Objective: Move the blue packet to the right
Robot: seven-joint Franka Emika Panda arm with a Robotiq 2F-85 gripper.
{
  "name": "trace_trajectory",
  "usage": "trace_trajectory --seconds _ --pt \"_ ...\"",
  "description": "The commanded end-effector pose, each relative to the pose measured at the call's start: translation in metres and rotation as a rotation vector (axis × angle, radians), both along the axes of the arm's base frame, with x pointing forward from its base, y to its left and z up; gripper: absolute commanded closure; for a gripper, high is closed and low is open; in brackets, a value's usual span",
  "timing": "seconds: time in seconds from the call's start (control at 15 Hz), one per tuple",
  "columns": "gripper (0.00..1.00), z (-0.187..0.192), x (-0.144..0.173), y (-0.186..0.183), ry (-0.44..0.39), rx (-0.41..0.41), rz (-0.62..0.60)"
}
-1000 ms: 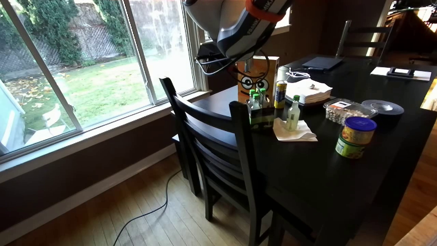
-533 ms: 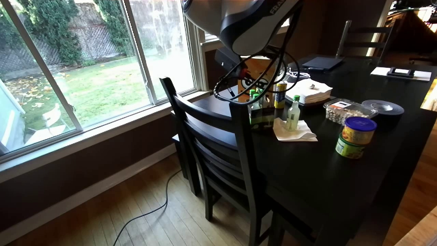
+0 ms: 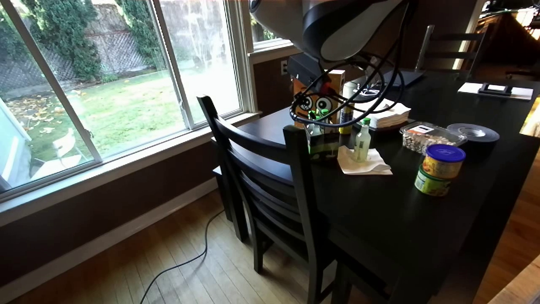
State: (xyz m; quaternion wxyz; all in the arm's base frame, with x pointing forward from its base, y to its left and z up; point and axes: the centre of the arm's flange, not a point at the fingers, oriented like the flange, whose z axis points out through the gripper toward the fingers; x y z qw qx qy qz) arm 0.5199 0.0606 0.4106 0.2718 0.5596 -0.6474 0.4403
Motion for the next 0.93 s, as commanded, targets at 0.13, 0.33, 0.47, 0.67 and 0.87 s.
trace_trajectory --seconds 0.13,0.33,0.47,0.67,0.87 --pt "1.00 -0.014 -0.005 0.003 -0.020 0.052 0.117" --pt "1.00 -0.030 -0.023 -0.015 -0.072 0.155 0.225" --pt "1.00 -0.030 -0.035 -0.034 -0.122 0.178 0.236" --pt "1.00 -0.030 -0.052 -0.063 -0.183 0.209 0.264" --pt "1.00 -0.038 -0.069 -0.083 -0.201 0.235 0.282"
